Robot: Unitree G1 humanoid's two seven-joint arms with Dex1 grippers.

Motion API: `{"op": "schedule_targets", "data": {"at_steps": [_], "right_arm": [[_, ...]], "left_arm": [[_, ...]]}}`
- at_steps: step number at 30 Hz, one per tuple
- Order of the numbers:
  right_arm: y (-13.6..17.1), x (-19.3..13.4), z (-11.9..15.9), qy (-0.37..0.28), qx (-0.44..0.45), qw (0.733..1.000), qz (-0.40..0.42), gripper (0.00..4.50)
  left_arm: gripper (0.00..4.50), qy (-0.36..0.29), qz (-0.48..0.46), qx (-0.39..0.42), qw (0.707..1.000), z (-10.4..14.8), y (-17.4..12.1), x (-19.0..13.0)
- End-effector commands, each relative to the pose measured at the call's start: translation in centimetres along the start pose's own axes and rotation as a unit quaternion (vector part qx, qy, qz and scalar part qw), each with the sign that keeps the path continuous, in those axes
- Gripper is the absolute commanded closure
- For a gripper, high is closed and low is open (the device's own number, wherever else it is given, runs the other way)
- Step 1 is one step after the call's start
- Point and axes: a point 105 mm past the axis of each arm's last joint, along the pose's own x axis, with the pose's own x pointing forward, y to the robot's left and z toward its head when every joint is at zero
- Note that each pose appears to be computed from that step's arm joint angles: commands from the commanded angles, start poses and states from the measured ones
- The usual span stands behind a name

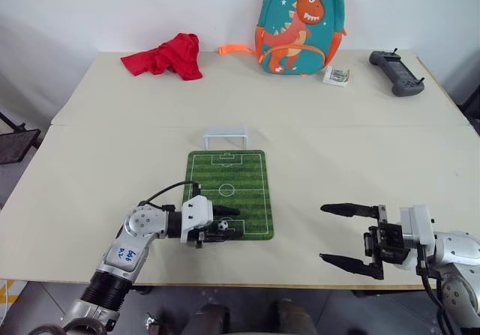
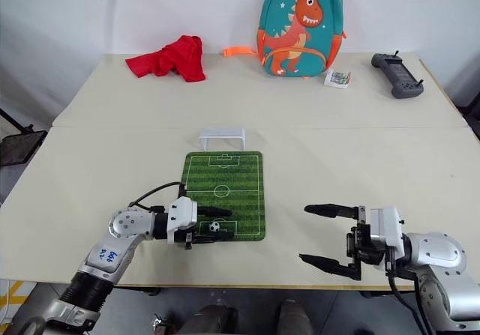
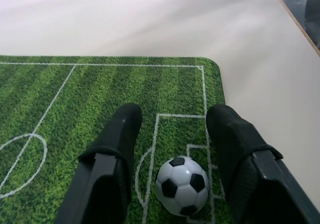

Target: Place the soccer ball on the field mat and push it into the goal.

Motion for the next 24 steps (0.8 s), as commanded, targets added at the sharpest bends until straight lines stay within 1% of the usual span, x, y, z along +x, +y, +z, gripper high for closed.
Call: {"op": "schedule_targets", "data": {"at_steps": [1, 4, 8, 10, 11, 12, 15, 18, 19, 20, 24], "right_arm": [[0.1, 0.0, 0.6, -0.014, -0.013, 1.0, 0.001, 0.0], [0.2, -0.1, 0.3, -0.014, -0.01, 1.0, 0.001, 0.0], [0.4, -0.5, -0.2, -0.013, -0.004, 1.0, 0.0, 0.0], [0.1, -0.8, -0.3, -0.016, -0.005, 1.0, -0.012, 0.0], [-0.4, -1.0, -0.1, -0.029, -0.003, 0.999, -0.03, 0.0], [-0.8, -1.0, 0.1, -0.037, -0.004, 0.998, -0.044, 0.0], [-0.5, -1.2, 0.0, -0.03, -0.009, 0.999, -0.031, 0.0], [-0.5, -1.9, -0.6, -0.024, -0.012, 0.999, -0.035, 0.0], [-0.6, -2.1, -0.8, -0.024, -0.015, 0.999, -0.039, 0.0], [-0.6, -2.2, -0.9, -0.024, -0.016, 0.999, -0.043, 0.0], [-0.7, -2.3, -1.2, -0.017, -0.029, 0.998, -0.044, 0.0]], "left_arm": [[2.12, -0.019, 0.009, 0.013, 1.0, 0.9, 0.4, -0.3], [2.12, -0.041, 0.014, 0.019, 0.999, 1.8, 0.7, -0.4], [2.12, -0.079, 0.018, 0.027, 0.996, 3.5, 1.0, -1.2], [2.12, -0.115, 0.031, 0.026, 0.993, 5.5, 1.3, -3.3], [2.12, -0.116, 0.033, 0.026, 0.992, 5.9, 1.2, -4.5], [2.29, -0.109, 0.025, 0.015, 0.994, 5.9, 0.7, -5.5], [2.98, -0.078, 0.003, -0.011, 0.997, 4.8, -0.9, -6.7], [3.89, -0.06, -0.027, -0.027, 0.997, 3.8, -3.1, -6.7], [4.3, -0.06, -0.033, -0.036, 0.997, 3.6, -3.7, -6.5], [4.47, -0.059, -0.035, -0.044, 0.997, 3.3, -4.1, -6.2], [4.47, -0.051, -0.035, -0.062, 0.996, 1.8, -5.2, -4.7]]}}
